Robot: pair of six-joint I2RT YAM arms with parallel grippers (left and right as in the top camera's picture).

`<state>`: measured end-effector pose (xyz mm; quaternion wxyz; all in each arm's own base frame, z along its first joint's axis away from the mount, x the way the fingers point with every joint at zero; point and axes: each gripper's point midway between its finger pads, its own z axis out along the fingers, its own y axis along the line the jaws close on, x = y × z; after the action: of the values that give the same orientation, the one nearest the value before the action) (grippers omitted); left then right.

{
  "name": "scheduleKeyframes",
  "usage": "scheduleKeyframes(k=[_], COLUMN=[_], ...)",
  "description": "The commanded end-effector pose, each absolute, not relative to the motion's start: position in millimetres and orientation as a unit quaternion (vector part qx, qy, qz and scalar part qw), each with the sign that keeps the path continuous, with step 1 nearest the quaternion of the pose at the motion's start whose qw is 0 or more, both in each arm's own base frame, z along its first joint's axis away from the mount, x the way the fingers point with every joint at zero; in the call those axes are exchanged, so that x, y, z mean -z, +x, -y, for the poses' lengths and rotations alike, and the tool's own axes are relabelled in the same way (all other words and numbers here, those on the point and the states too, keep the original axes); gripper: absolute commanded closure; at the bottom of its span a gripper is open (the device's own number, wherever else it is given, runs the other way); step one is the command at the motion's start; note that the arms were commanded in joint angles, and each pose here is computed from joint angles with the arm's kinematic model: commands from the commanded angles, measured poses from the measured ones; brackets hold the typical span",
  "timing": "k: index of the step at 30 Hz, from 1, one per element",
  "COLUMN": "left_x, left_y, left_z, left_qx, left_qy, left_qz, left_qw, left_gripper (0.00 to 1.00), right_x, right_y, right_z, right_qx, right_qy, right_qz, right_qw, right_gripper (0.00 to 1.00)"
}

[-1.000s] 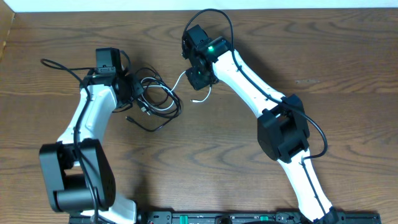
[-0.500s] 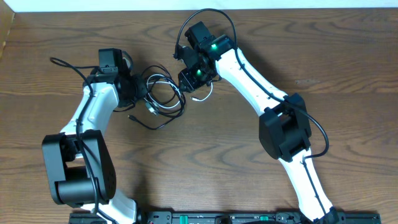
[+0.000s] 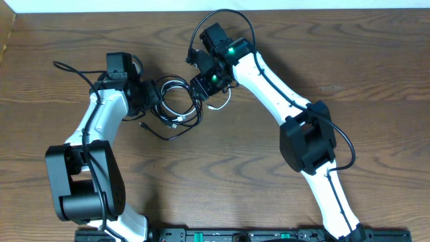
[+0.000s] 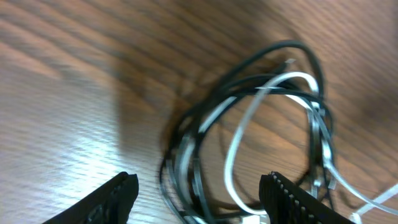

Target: Untangle cables

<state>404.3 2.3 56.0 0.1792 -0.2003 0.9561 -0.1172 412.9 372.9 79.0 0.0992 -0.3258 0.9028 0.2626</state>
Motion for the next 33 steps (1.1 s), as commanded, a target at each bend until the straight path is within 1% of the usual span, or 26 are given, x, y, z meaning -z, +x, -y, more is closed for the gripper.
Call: scheduleKeyframes(k=[1, 5, 9, 14, 17, 23, 31, 33], left_x=[-54, -55, -54, -52, -51, -47, -47, -46], left_y=[404, 406, 406, 406, 406, 401, 400, 398], left_z=[13, 22, 29, 27, 25, -5, -13, -18], left_qx=[0.153, 0.156, 0.145, 0.119, 0.115, 0.036, 0.034, 0.034], left_qy=[-0.193, -0.183, -0.183, -0.198, -0.200, -0.247, -0.263, -0.271], left_qz=[-0.954, -0.955, -0.957, -0.957, -0.957, -0.951, -0.947, -0.946], left_qw=[0.169, 0.171, 0.172, 0.175, 0.176, 0.182, 0.179, 0.177], left_gripper=[0.34, 0.37, 0.38, 0.37, 0.37, 0.37, 0.37, 0.43], right_x=[-83, -81, -72, -59, -51, -50, -46, -45], right_y=[418, 426, 437, 437, 434, 426, 416, 412], right_z=[-378, -374, -361, -364, -373, -388, -387, -385], right_qx=[-0.271, -0.252, -0.206, -0.212, -0.225, -0.231, -0.226, -0.226], right_qy=[-0.333, -0.323, -0.282, -0.241, -0.248, -0.270, -0.272, -0.271], right_qz=[-0.896, -0.904, -0.928, -0.939, -0.933, -0.925, -0.928, -0.929], right_qw=[0.111, 0.123, 0.132, 0.127, 0.129, 0.136, 0.118, 0.107], right_gripper=[0.46, 0.46, 0.47, 0.47, 0.47, 0.46, 0.42, 0.41])
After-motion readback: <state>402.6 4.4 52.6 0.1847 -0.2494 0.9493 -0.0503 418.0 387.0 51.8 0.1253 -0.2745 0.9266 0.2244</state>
